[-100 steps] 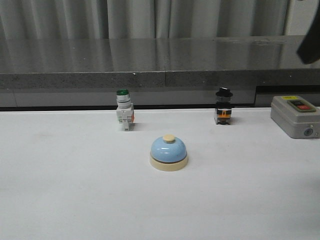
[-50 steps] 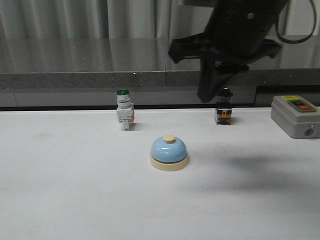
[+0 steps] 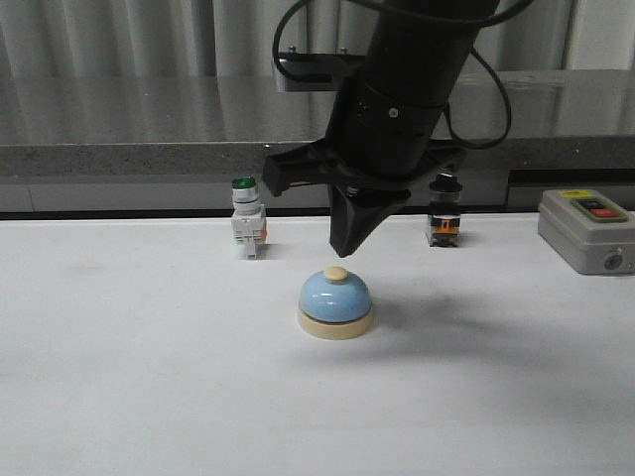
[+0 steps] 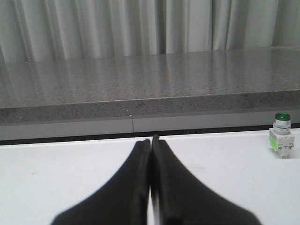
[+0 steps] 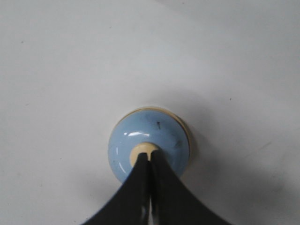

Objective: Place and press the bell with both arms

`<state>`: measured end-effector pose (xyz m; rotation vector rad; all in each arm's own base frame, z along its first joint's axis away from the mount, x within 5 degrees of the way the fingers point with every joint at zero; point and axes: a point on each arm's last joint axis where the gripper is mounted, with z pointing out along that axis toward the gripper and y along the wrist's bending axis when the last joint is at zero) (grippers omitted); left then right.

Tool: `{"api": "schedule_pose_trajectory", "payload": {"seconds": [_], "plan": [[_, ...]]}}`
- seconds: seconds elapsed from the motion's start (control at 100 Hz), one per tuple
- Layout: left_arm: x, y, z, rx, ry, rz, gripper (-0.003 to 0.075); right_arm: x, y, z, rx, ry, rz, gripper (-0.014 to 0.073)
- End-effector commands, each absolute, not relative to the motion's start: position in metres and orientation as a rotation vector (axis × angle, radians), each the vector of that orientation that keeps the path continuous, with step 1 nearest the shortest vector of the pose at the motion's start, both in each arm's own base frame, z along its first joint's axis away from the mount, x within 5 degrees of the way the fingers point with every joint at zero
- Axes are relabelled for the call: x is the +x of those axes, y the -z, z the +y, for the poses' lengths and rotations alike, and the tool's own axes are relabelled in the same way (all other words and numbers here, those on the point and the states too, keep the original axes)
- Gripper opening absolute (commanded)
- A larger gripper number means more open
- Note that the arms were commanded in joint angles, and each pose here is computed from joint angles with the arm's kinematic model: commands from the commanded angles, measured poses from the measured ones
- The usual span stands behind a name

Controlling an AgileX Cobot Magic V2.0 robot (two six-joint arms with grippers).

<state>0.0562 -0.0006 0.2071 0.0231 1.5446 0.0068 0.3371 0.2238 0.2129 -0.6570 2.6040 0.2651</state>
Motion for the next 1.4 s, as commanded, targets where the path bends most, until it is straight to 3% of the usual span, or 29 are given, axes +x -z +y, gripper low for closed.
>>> {"api": "schedule_pose_trajectory", "payload": {"seconds": [0.0, 0.29, 0.77, 1.1, 1.39], "plan": [[0.055, -0.203, -0.001, 0.008, 0.008, 1.471, -0.0020, 0.340, -0.244, 0.226, -0.634, -0.311, 2.485, -0.0060], [0.055, -0.203, -0.001, 0.008, 0.008, 1.471, -0.0020, 0.341, -0.243, 0.227, -0.621, -0.326, 2.480, -0.0060], [0.055, -0.203, -0.001, 0.008, 0.008, 1.471, -0.0020, 0.345, -0.214, 0.231, -0.637, -0.302, 2.569, -0.0060], [0.055, -0.203, -0.001, 0.008, 0.008, 1.471, -0.0020, 0.336, -0.267, 0.215, -0.599, -0.323, 2.457, -0.0060], [0.055, -0.203, -0.001, 0.008, 0.008, 1.471, -0.0020, 0.326, -0.326, 0.158, -0.453, -0.282, 2.352, -0.0060]]}}
